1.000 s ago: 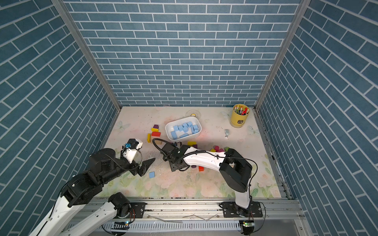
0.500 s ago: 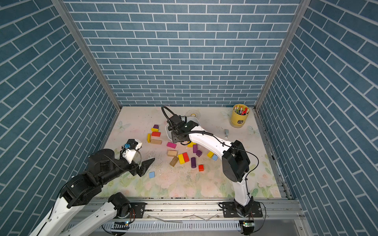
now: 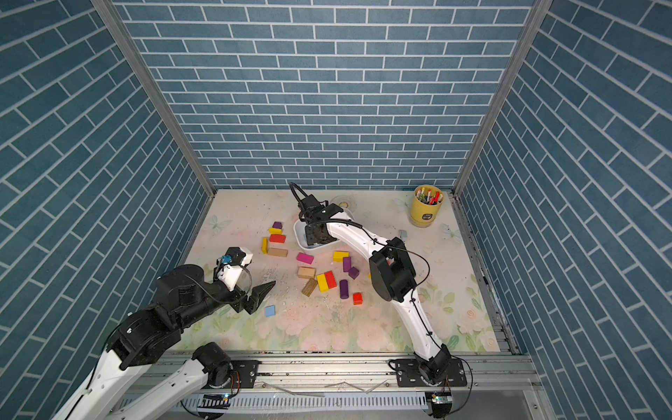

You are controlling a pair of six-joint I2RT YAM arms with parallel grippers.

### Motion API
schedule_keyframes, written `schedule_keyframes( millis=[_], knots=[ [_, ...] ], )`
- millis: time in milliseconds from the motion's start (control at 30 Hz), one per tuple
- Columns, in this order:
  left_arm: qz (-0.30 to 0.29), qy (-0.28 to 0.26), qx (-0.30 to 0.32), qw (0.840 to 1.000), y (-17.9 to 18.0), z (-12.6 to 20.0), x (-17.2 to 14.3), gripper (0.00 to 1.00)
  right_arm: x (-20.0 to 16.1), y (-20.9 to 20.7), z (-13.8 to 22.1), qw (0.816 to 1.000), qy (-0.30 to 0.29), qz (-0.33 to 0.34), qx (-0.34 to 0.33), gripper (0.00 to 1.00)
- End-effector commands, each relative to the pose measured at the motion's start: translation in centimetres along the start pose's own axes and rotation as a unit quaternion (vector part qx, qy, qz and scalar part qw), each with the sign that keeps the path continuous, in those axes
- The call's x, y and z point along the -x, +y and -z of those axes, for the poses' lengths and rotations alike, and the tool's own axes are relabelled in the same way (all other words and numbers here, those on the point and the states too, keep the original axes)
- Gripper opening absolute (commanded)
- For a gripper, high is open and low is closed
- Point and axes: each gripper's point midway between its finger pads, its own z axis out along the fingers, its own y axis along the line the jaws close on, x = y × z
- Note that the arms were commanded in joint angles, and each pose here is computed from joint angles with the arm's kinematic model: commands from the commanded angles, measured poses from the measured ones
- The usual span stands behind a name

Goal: Pick out the blue building blocks
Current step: Place the building block in the storage box.

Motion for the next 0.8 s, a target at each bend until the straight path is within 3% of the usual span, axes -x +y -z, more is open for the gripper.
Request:
schedule_keyframes(
  millis=[0, 167, 433, 567, 767],
  knots=[
    [-0.005, 0.001, 0.009, 1.0, 0.4, 0.1, 0.3, 0.99, -0.4, -0.1, -0.6, 1.0, 0.021, 0.009, 0.004, 0.62],
    [-0.003, 0.002, 0.009, 1.0, 0.4, 0.1, 0.2, 0.99, -0.3, -0.3, -1.6, 0.999, 0.03, 0.003, 0.008, 0.68],
    [-0.003, 0.004, 0.008, 1.0, 0.4, 0.0, 0.2, 0.99, 0.0, -0.4, -1.2, 0.999, 0.03, -0.003, 0.012, 0.92],
    [-0.003, 0.002, 0.009, 1.0, 0.4, 0.1, 0.3, 0.99, 0.9, -0.3, 0.9, 1.0, 0.009, -0.002, 0.017, 0.98],
    [-0.003, 0.003, 0.01, 1.0, 0.5, 0.1, 0.2, 0.99, 1.8, -1.8, 6.2, 0.999, -0.053, -0.008, 0.005, 0.99]
  ],
)
